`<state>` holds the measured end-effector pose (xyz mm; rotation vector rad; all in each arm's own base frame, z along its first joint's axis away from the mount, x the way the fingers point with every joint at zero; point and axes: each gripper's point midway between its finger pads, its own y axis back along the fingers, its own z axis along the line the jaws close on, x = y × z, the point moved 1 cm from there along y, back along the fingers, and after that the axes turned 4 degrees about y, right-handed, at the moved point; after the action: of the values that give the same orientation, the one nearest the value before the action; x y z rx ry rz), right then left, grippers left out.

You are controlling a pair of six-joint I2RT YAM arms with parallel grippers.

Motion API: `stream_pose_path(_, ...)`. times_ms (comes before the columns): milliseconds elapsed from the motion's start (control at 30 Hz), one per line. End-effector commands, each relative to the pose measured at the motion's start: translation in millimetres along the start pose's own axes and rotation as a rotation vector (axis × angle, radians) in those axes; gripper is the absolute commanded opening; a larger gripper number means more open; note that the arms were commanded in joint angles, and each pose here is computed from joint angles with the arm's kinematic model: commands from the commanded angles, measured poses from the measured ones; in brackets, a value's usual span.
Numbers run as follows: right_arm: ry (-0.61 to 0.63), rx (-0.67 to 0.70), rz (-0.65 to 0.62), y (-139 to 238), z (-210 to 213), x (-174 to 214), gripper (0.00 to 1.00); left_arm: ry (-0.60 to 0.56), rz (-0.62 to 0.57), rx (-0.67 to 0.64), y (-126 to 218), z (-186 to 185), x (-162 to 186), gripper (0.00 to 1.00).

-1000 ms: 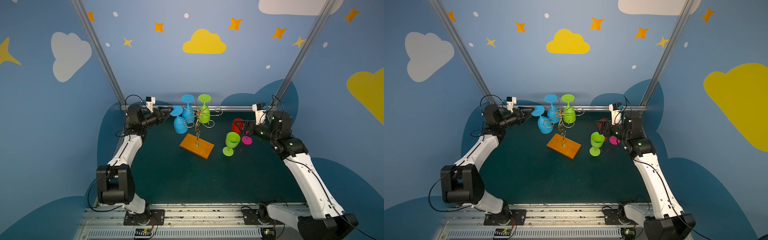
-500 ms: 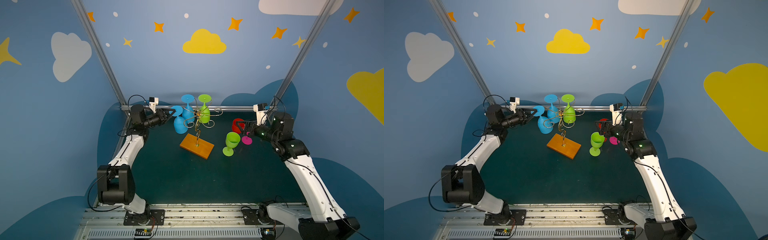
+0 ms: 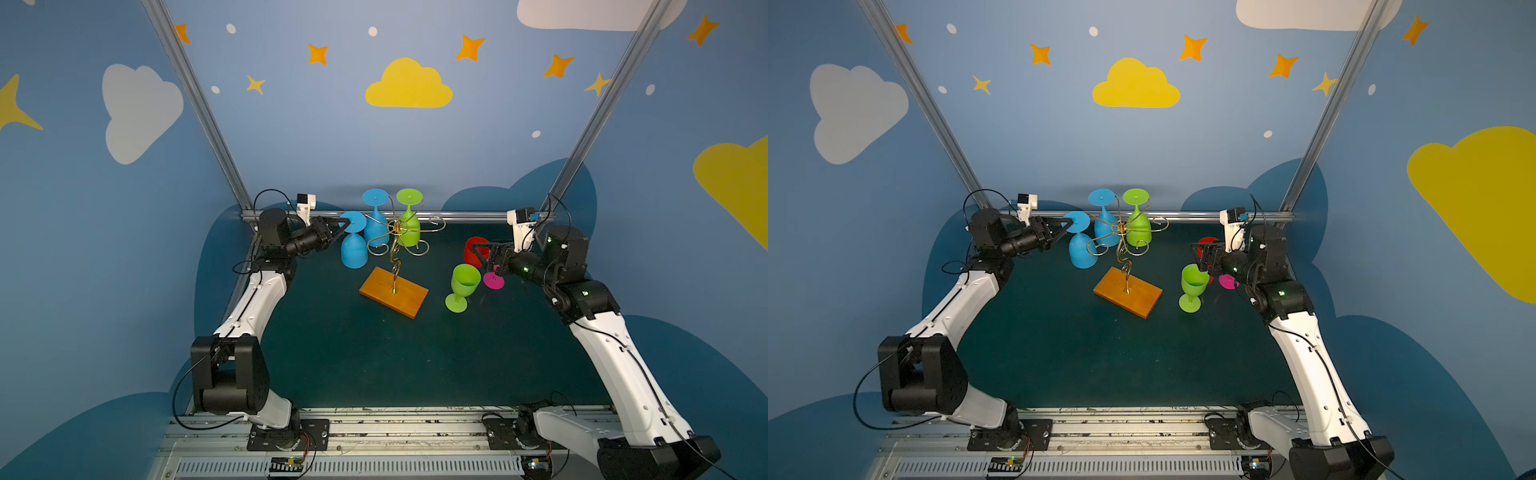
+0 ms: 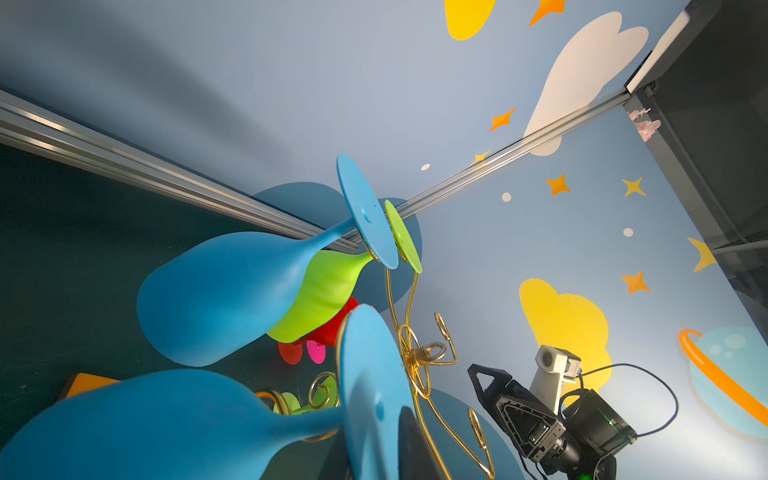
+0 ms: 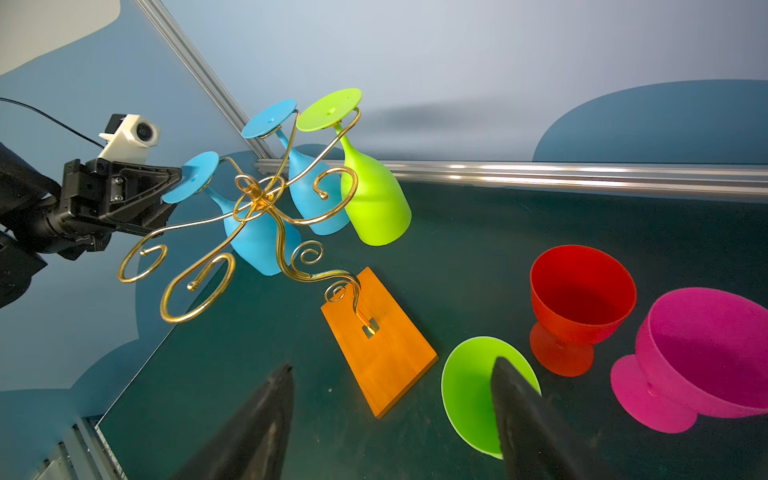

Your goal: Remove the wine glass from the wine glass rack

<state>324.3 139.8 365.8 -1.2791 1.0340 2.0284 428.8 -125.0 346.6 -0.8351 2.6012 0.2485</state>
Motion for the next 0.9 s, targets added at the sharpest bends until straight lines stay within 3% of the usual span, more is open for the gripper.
stream_pose_path(0,0.001,-0.007,-0.029,6,3,-6,0.74,-0.047,-0.021,0.032,6,-27,-5,0.17)
stream_pose_path(300,-0.002,-0.007,-0.030,6,3,-6,0.74,-0.030,-0.039,0.050,12,-33,-7,0.14)
stream_pose_path(600,-0.005,-0.010,-0.031,5,3,-5,0.74,-0.022,-0.069,0.072,20,-39,-12,0.04)
stream_pose_path(867,-0.007,-0.017,-0.034,5,4,-7,0.74,-0.013,-0.072,0.085,19,-40,-14,0.04)
